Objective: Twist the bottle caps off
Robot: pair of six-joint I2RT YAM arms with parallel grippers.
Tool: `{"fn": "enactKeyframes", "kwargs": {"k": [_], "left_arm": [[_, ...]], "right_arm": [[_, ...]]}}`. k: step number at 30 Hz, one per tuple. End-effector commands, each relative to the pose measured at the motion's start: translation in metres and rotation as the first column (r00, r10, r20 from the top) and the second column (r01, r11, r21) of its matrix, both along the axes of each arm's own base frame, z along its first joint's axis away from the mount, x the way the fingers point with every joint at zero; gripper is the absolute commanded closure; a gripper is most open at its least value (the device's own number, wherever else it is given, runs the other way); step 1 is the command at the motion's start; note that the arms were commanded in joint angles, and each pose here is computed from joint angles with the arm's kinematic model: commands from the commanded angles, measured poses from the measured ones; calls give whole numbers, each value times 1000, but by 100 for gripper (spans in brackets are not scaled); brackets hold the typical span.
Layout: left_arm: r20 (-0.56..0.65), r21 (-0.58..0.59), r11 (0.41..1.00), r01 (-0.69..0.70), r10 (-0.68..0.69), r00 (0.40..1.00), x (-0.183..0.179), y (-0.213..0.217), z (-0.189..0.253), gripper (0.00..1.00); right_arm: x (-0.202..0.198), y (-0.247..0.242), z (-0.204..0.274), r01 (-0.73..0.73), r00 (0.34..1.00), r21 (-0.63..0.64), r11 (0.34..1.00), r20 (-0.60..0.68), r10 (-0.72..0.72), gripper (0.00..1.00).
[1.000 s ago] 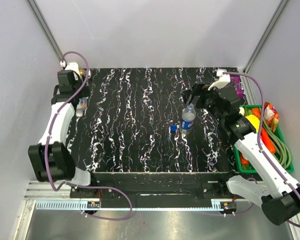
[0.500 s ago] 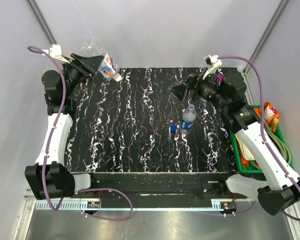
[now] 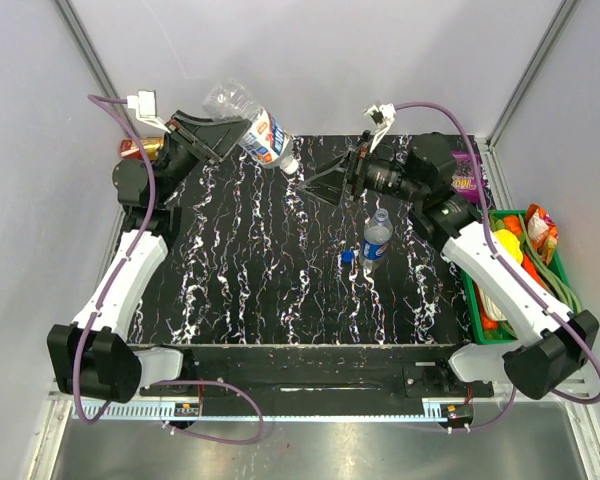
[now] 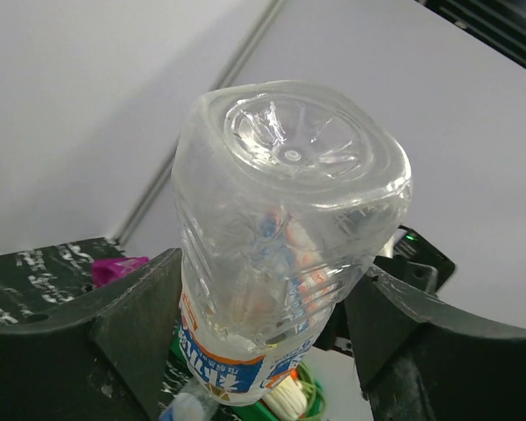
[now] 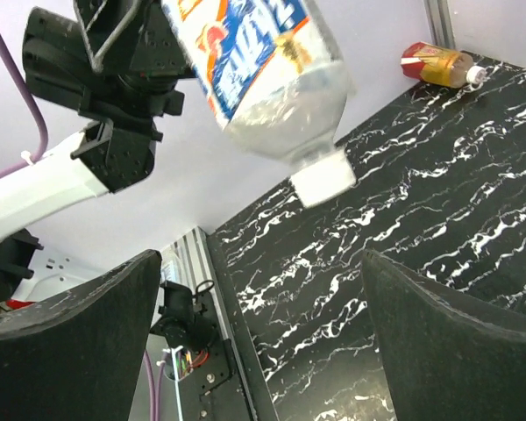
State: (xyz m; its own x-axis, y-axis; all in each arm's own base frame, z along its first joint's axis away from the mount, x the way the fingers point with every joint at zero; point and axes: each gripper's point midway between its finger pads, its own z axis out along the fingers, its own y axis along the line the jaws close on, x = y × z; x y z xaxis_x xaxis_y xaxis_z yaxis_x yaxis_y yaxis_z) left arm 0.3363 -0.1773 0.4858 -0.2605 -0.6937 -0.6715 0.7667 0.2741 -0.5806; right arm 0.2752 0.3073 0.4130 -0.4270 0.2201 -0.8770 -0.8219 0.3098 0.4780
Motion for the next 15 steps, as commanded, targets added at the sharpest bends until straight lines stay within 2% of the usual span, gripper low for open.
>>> {"fn": "enactKeyframes", "kwargs": {"k": [1,6,15], "left_arm": [[104,-54,991,119,-113,988,-29,-16,23,35],[137,-138,969,204,-185,973,-39,-22,34,35],[131,-140,953,270,-253,959,-42,-39,31,36]], "right_arm": [[-2,8,31,-56,997,69,996,58,52,0],[4,10,24,-46,997,39,998,61,44,0],[-13,12,34,-136,986,75,988,112,127,1]]}}
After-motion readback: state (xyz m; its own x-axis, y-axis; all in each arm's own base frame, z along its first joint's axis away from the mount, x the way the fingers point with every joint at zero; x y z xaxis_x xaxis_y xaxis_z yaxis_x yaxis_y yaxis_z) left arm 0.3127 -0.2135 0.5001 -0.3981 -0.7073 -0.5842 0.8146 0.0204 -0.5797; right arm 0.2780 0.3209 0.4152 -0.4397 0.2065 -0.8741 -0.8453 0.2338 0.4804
